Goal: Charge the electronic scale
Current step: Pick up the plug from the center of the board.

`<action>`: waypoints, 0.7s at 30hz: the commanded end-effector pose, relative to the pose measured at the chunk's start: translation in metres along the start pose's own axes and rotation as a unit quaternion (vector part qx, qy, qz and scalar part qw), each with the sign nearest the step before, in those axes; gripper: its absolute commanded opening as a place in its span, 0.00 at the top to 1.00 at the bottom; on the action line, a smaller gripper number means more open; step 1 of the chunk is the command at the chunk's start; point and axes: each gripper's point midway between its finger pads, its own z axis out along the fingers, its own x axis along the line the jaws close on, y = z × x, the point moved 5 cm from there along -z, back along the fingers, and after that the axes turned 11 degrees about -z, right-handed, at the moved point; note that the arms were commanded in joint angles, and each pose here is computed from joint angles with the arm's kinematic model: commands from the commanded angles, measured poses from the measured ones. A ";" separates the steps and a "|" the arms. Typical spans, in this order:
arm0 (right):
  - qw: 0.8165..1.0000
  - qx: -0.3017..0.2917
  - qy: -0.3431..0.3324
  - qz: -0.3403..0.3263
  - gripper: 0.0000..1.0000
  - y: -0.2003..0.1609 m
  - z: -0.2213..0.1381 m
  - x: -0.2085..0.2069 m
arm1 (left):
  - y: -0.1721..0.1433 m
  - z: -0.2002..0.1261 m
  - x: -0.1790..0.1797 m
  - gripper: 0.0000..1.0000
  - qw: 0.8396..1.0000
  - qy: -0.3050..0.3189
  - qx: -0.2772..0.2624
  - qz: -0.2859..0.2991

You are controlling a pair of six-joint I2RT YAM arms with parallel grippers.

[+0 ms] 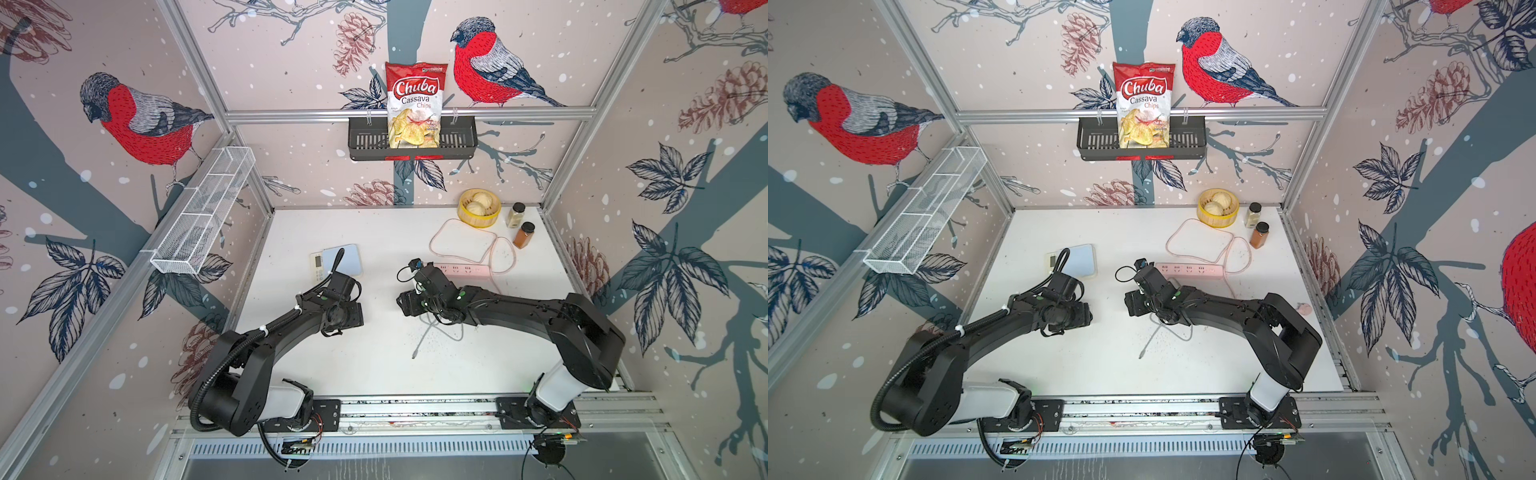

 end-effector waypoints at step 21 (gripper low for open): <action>0.961 0.047 0.255 0.092 0.12 0.076 0.032 0.003 | 0.012 -0.076 -0.054 0.71 0.948 -0.195 -0.164 0.188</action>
